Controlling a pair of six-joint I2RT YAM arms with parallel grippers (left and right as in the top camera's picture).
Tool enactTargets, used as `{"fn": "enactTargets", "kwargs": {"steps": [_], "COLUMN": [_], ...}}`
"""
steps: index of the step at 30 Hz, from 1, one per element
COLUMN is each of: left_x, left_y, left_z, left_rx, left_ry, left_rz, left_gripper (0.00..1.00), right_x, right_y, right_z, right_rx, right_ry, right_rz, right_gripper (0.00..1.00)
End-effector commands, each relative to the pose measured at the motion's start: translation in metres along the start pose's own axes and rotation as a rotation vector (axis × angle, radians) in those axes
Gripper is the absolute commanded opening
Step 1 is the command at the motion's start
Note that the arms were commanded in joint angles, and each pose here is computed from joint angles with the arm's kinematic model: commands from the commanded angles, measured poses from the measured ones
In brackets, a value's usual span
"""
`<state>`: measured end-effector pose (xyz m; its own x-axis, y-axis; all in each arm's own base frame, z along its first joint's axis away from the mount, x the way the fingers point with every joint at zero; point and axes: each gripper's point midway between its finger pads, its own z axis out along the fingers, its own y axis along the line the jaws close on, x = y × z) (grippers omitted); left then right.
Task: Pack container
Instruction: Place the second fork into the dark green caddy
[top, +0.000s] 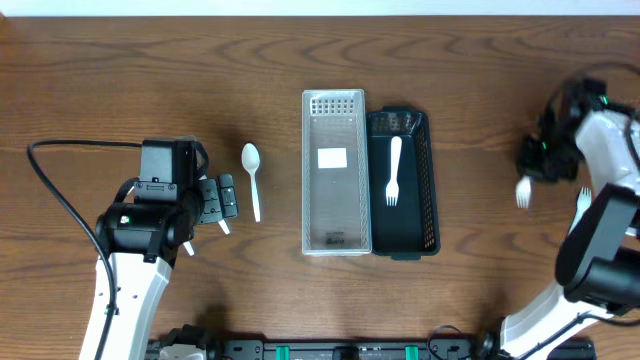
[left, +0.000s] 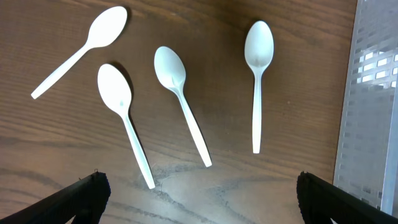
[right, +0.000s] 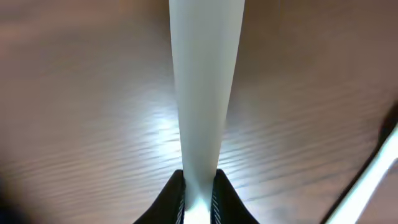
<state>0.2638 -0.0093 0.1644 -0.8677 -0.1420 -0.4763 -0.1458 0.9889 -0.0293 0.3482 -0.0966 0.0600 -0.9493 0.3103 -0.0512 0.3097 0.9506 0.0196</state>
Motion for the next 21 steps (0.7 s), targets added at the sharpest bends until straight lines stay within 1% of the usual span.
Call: {"fn": "enactTargets", "kwargs": {"steps": [1,5,7,10,14,21], "left_x": [-0.001,-0.001,-0.001,-0.001,-0.001,-0.001], "left_y": [0.003,0.003,0.003,0.003,0.003,0.003], "left_z": [-0.001,-0.001,-0.001,-0.001,-0.001,-0.001], "left_rx": [-0.010,-0.010,-0.010,-0.010,-0.010,-0.010], "left_ry": [-0.002,-0.002,-0.002,-0.002,-0.002,-0.001], "left_rz": [-0.002,-0.002,-0.002,-0.002,-0.002,-0.002], "left_gripper": [0.98,0.98,0.98,0.98,0.98,0.98], "right_x": [-0.021,-0.014,-0.003,0.016,0.039,0.071], "right_y": [0.054,0.114,0.145,0.183,0.212,0.230], "right_z": [-0.070,-0.114,-0.126,-0.125,-0.101,-0.027], "right_rx": [-0.049,-0.107,-0.143,-0.173,-0.123,-0.036], "right_ry": [-0.174,-0.275,-0.301,-0.286,-0.242,-0.111], "right_rz": [-0.054,-0.116,-0.141,-0.187,-0.257,-0.300], "right_gripper": [0.01,0.01,0.01,0.01,0.01,0.01]}}
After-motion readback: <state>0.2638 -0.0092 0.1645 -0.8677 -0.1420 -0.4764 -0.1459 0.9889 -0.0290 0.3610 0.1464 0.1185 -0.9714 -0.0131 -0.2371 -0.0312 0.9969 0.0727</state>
